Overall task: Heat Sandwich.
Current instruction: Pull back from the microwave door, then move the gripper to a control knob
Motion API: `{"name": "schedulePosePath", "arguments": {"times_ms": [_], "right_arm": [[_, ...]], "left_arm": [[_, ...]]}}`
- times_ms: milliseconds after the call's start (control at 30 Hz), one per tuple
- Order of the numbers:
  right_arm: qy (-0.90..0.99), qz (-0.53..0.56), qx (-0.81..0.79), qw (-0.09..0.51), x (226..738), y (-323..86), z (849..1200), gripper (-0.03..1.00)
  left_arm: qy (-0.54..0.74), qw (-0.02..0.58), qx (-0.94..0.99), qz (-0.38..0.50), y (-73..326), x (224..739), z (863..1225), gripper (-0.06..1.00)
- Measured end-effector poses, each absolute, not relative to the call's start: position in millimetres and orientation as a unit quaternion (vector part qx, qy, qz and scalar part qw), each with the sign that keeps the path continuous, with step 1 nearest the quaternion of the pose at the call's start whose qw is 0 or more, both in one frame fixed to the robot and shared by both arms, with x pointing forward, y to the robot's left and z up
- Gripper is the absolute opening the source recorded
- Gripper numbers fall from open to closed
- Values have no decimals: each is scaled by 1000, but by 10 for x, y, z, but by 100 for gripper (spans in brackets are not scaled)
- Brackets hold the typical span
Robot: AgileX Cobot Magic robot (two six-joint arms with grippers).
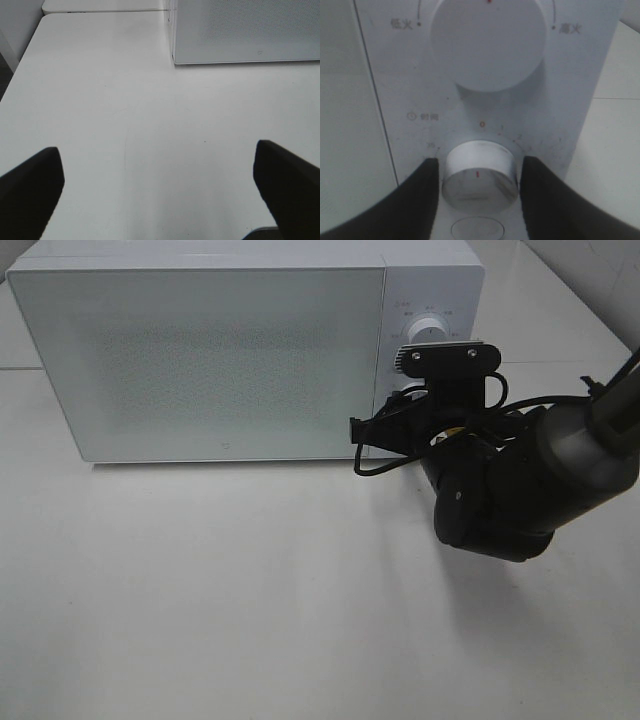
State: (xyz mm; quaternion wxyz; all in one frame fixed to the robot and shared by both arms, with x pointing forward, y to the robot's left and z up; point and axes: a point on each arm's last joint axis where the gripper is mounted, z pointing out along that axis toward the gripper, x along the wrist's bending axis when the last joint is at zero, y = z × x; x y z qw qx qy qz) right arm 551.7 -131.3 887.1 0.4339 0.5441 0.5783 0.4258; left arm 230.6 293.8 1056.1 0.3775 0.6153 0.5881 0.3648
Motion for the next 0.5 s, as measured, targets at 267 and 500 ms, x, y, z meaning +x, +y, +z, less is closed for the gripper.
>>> {"name": "schedulePosePath", "arguments": {"times_ms": [267,500], "right_arm": [[578,425,545,434,5525,-1326,8871,43],[578,425,545,434,5525,-1326,8871,43]], "left_arm": [[588,378,615,365,2938,2306,10561,98],[588,378,615,365,2938,2306,10561,98]]}}
